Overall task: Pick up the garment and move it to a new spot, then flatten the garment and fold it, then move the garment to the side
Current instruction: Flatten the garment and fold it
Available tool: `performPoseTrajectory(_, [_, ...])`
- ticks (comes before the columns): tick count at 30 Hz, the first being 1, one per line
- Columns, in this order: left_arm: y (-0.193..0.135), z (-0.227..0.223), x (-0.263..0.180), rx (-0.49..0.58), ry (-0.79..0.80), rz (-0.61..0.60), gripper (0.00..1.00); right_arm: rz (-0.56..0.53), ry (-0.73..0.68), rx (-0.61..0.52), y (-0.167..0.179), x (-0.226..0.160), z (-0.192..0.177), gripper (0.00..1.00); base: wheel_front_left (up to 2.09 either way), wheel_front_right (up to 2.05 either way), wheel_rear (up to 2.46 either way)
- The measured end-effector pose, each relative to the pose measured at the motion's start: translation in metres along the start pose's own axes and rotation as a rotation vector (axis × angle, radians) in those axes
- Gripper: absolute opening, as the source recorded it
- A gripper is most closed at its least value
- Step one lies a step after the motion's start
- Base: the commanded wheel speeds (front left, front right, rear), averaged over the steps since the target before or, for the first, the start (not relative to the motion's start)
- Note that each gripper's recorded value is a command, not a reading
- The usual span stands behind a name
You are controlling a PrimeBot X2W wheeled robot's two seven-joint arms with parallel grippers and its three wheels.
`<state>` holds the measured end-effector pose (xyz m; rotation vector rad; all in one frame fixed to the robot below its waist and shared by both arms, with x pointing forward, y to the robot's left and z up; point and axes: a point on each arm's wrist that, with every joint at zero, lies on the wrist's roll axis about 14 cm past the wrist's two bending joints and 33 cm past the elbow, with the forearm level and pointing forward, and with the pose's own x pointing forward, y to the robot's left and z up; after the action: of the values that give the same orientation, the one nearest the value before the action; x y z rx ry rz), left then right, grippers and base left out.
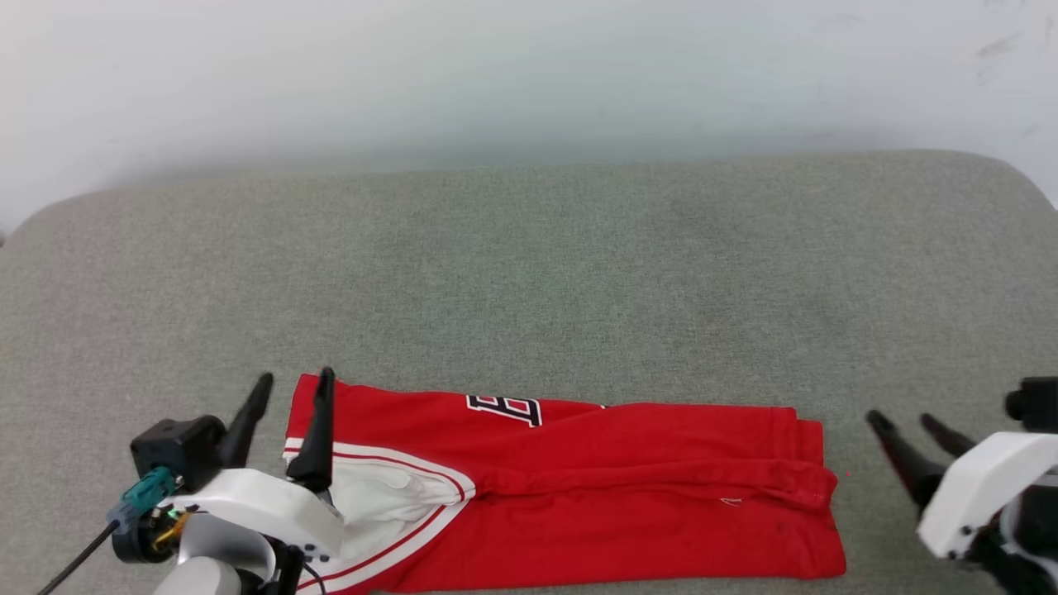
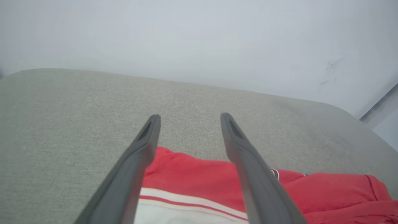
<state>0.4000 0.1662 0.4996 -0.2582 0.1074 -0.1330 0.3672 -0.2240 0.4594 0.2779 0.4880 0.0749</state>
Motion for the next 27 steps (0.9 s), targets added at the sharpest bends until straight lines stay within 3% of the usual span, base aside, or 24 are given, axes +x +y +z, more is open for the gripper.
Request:
performPoseTrajectory(2, [-0.001,0.016,-0.001,0.032,-0.071,0.008,1.0,-0.03,0.009,-0.017,-0.012,-0.004,0.007,1.0,0.0,0.0,0.0])
performPoseTrajectory(3, [-0.006,0.046,-0.003,0.088,-0.193,0.015,1.0,-0.068,0.083,-0.042,-0.027,-0.004,0.01,1.0,0.0,0.0,0.0])
performPoseTrajectory(6, [-0.009,0.058,-0.006,0.109,-0.238,0.011,1.0,-0.071,0.162,-0.059,-0.028,0.0,0.003,1.0,0.0,0.0,0.0])
performPoseTrajectory(22, [-0.004,0.059,-0.012,0.143,-0.254,0.04,1.0,0.06,0.58,0.02,0.027,0.045,-0.096,1.0,0.0,0.0,0.0])
performPoseTrajectory(23, [-0.003,0.059,-0.012,0.148,-0.253,0.043,1.0,0.063,0.59,0.021,0.028,0.046,-0.098,0.49,0.0,0.0,0.0])
performPoseTrajectory(24, [-0.002,0.059,-0.013,0.154,-0.252,0.044,1.0,0.064,0.595,0.021,0.028,0.047,-0.098,0.29,0.0,0.0,0.0])
performPoseTrajectory(25, [-0.002,0.06,-0.013,0.155,-0.254,0.044,1.0,0.065,0.597,0.021,0.028,0.047,-0.099,0.0,0.0,0.0,0.0])
performPoseTrajectory(27, [-0.002,0.061,-0.014,0.164,-0.255,0.043,1.0,0.069,0.592,0.019,0.028,0.047,-0.097,0.0,0.0,0.0,0.0])
